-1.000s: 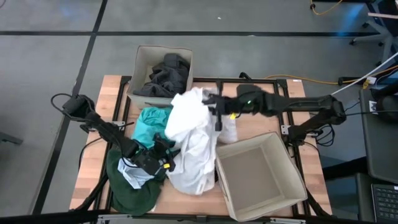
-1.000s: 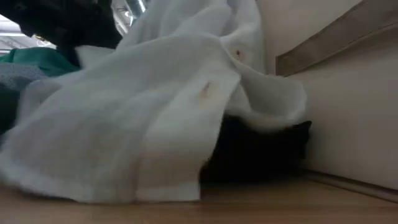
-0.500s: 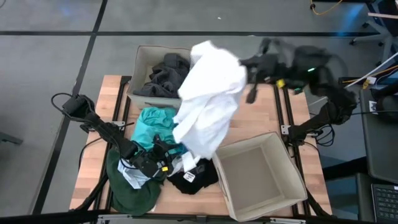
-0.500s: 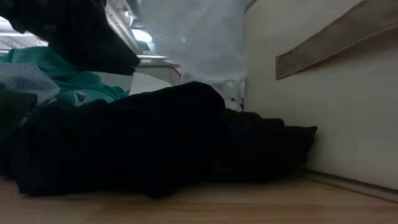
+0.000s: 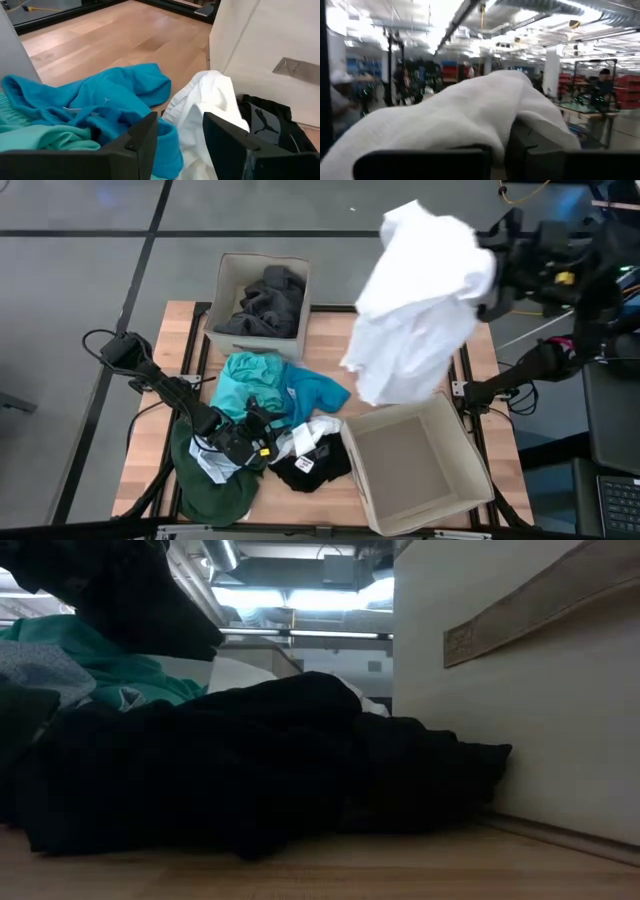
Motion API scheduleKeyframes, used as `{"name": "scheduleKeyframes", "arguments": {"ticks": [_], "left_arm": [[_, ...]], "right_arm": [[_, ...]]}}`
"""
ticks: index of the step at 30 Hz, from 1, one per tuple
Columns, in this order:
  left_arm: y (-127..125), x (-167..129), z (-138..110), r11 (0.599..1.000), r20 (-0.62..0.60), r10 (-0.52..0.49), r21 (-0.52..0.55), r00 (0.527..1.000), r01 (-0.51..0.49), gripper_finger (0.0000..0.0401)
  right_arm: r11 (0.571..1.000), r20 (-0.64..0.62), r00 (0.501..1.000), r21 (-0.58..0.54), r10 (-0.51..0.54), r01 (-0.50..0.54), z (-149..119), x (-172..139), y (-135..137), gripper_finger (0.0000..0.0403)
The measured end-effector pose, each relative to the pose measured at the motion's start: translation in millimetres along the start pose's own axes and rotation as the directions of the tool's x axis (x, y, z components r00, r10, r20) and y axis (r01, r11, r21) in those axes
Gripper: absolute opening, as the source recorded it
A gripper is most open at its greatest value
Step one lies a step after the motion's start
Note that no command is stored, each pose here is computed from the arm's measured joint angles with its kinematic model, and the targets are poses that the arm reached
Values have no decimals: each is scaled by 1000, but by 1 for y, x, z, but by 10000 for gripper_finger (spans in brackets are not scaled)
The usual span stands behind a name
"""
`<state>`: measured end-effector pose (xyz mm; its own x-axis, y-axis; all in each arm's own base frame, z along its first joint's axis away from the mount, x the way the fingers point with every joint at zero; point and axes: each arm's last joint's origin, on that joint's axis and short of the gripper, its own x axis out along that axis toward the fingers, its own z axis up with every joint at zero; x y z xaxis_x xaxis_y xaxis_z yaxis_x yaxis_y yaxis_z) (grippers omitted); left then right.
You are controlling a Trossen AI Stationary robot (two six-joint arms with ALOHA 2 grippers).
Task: Sort clothes
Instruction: Put the white polo into the bottom white laundry bin
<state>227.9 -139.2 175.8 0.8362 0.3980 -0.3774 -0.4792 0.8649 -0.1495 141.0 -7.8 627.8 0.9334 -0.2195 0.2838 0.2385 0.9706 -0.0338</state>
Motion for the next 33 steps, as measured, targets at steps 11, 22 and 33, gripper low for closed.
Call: {"name": "scheduleKeyframes", "arguments": {"ticks": [11,22,33], "left_arm": [[0,0,0,1000,0,2,2,1000,-2,148],[1,1,0,1000,1,5,-1,1000,-5,148],[1,1,0,1000,2,5,-8,1000,-5,148]], "right_arm": [[977,166,979,155,121,-147,28,-44,-8,26],[898,182,926,243,330,-368,34,-73,-8,26],[887,-140,916,342,375,-311,-1,-66,-3,26]]}}
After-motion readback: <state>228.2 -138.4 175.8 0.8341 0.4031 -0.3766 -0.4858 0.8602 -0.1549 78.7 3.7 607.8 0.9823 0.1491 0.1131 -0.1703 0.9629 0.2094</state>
